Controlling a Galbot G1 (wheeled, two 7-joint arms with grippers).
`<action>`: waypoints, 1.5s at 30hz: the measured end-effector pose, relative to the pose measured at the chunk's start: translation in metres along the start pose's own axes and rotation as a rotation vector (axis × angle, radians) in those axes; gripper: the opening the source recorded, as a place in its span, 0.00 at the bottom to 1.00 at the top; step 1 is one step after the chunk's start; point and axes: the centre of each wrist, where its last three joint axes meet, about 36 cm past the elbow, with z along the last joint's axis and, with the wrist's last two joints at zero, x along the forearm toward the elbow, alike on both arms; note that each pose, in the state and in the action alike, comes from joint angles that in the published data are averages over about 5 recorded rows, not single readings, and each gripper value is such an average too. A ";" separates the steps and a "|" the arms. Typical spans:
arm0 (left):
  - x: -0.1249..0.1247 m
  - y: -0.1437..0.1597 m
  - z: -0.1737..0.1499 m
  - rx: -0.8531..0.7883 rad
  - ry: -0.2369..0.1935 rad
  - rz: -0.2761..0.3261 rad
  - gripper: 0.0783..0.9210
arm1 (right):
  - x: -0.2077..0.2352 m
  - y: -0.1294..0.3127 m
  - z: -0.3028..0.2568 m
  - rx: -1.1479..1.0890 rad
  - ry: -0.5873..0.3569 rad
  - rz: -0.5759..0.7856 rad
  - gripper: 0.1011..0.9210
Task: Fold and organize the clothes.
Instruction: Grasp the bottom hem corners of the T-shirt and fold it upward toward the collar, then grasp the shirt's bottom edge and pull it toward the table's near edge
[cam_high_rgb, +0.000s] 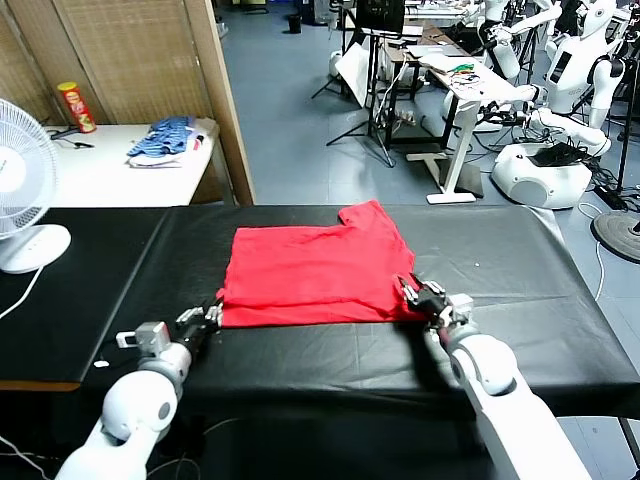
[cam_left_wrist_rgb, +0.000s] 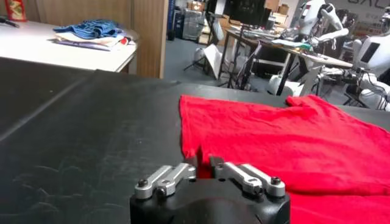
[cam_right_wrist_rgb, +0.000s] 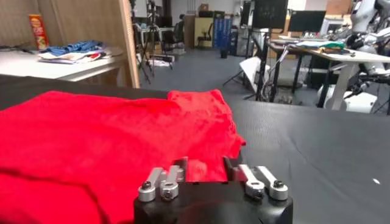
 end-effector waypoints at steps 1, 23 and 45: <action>0.001 0.000 0.001 0.002 0.007 0.003 0.78 | 0.003 0.000 0.003 -0.001 0.005 0.003 0.84; 0.008 0.005 0.017 -0.004 0.091 0.000 0.06 | 0.039 0.010 0.008 -0.051 0.120 0.034 0.03; 0.100 -0.010 0.014 -0.126 0.202 0.021 0.15 | 0.128 0.023 0.001 -0.046 0.304 0.064 0.35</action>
